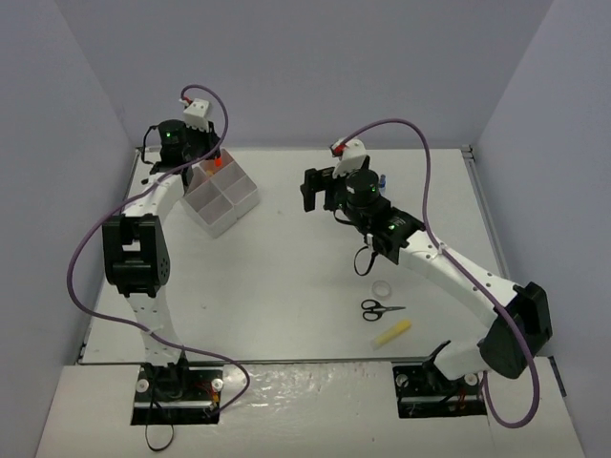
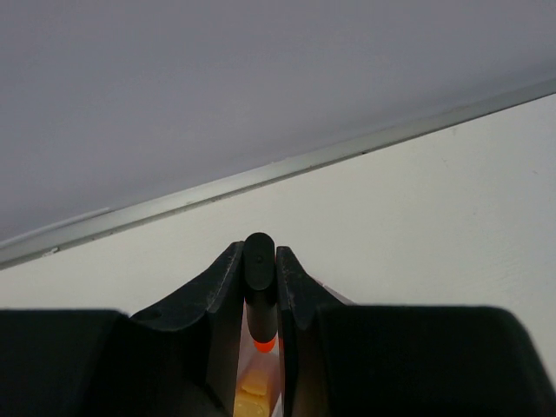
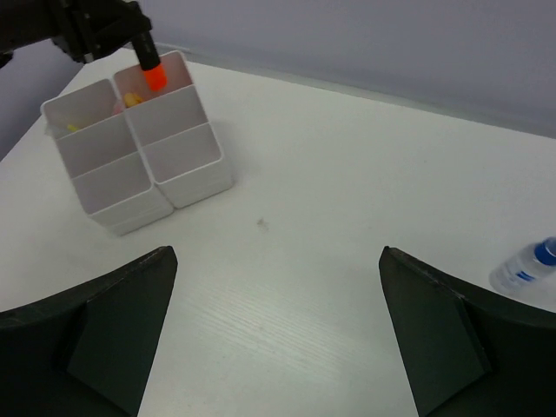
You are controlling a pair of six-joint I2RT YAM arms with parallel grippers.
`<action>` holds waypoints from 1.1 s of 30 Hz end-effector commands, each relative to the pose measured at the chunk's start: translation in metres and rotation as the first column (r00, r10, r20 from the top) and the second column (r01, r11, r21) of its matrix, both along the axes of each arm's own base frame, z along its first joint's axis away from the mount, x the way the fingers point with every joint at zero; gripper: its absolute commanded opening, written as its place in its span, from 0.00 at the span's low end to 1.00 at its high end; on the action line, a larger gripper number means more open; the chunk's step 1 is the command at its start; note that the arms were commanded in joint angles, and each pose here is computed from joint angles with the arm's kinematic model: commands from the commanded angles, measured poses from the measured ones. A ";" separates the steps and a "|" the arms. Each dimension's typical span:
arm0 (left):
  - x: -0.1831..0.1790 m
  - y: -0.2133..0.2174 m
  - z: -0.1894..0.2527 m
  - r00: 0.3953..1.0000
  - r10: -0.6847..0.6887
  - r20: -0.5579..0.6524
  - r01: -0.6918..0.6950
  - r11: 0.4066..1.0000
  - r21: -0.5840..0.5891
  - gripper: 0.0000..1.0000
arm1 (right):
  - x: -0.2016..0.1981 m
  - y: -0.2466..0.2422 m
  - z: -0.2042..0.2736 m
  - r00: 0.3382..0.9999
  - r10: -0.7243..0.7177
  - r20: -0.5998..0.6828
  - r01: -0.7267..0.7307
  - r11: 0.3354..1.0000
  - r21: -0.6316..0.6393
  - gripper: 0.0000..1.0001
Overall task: Sort the stationery into containers
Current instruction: Place the stationery in the storage box, then pick up the stationery from the corner of the board.
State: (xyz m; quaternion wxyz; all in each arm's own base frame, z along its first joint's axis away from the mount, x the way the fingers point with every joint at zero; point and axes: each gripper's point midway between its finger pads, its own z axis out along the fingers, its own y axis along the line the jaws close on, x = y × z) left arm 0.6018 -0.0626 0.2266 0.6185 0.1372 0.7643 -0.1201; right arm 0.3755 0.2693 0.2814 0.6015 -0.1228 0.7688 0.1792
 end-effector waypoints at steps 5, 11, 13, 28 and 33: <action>0.022 0.005 0.063 0.966 -0.005 0.258 -0.012 0.998 0.067 0.00 | -0.012 -0.062 0.016 0.987 -0.158 -0.008 0.158 0.982 0.106 1.00; 0.018 0.005 0.045 0.979 0.000 0.206 -0.010 0.999 0.047 0.23 | -0.026 -0.084 -0.013 0.953 -0.249 -0.173 0.271 0.955 0.120 1.00; 0.012 0.001 0.047 0.980 -0.014 0.201 0.007 0.999 0.034 0.54 | -0.034 -0.094 -0.025 0.933 -0.282 -0.223 0.308 0.948 0.087 1.00; -0.052 -0.013 0.103 0.982 -0.047 0.184 0.062 0.995 -0.074 0.73 | -0.177 -0.175 -0.166 0.210 -0.630 -0.748 0.780 0.569 -0.260 1.00; -0.084 -0.015 0.105 0.984 -0.057 0.167 0.072 0.994 -0.083 0.73 | -0.223 -0.184 -0.180 0.065 -0.638 -0.767 0.866 0.418 -0.274 1.00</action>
